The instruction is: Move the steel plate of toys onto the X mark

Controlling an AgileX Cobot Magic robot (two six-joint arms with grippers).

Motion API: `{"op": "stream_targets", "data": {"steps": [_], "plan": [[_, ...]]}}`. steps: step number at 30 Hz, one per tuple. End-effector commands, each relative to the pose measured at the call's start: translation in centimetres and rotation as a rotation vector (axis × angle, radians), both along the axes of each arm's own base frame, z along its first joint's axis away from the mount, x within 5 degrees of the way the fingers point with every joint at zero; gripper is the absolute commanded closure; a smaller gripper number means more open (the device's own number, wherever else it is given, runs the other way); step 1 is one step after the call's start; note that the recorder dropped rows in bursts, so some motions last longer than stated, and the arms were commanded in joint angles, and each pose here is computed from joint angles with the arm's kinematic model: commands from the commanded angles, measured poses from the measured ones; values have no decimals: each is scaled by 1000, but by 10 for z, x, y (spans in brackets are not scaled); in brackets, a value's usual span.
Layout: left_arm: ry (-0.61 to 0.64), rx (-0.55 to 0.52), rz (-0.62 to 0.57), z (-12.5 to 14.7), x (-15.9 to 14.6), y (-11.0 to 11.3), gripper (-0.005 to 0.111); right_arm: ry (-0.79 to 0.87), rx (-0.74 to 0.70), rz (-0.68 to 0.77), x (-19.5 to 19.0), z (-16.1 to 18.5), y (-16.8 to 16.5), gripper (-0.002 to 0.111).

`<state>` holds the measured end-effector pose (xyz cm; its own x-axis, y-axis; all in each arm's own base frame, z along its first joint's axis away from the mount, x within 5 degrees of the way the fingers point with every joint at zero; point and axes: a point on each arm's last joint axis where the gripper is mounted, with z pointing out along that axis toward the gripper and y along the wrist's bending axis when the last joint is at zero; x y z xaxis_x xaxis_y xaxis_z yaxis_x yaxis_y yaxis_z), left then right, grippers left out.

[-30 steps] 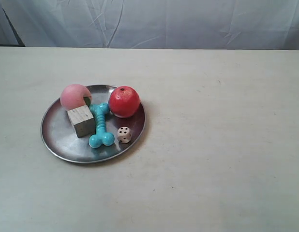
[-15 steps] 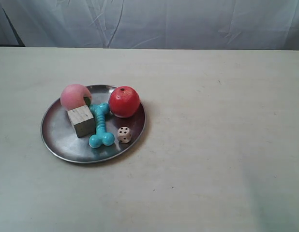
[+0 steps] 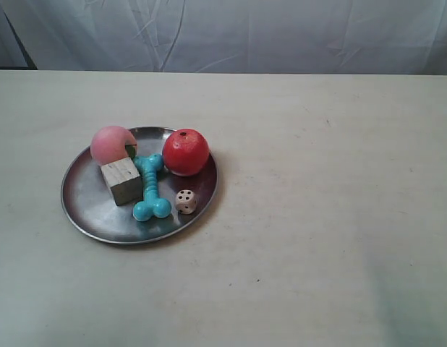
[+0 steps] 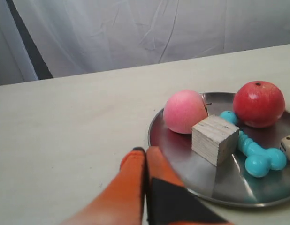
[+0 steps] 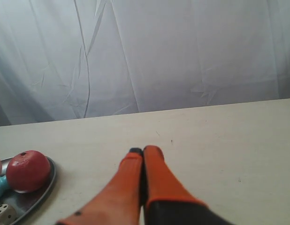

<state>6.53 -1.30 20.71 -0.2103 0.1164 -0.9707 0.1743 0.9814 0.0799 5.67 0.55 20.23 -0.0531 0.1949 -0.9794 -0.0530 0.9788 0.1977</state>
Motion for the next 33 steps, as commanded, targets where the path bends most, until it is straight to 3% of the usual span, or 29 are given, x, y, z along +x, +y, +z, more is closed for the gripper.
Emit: {"op": "stream_targets", "data": {"steps": [1, 18, 33], "plan": [[34, -39, 21, -15, 0, 1, 107, -10, -16, -9, 0, 0, -1, 108], [32, -135, 151, -20, 1, 10, 107, -9, -12, -9, 0, 0, -1, 108], [72, -122, 156, -23, 0, 11, 107, -9, -12, -9, 0, 0, -1, 108]]}}
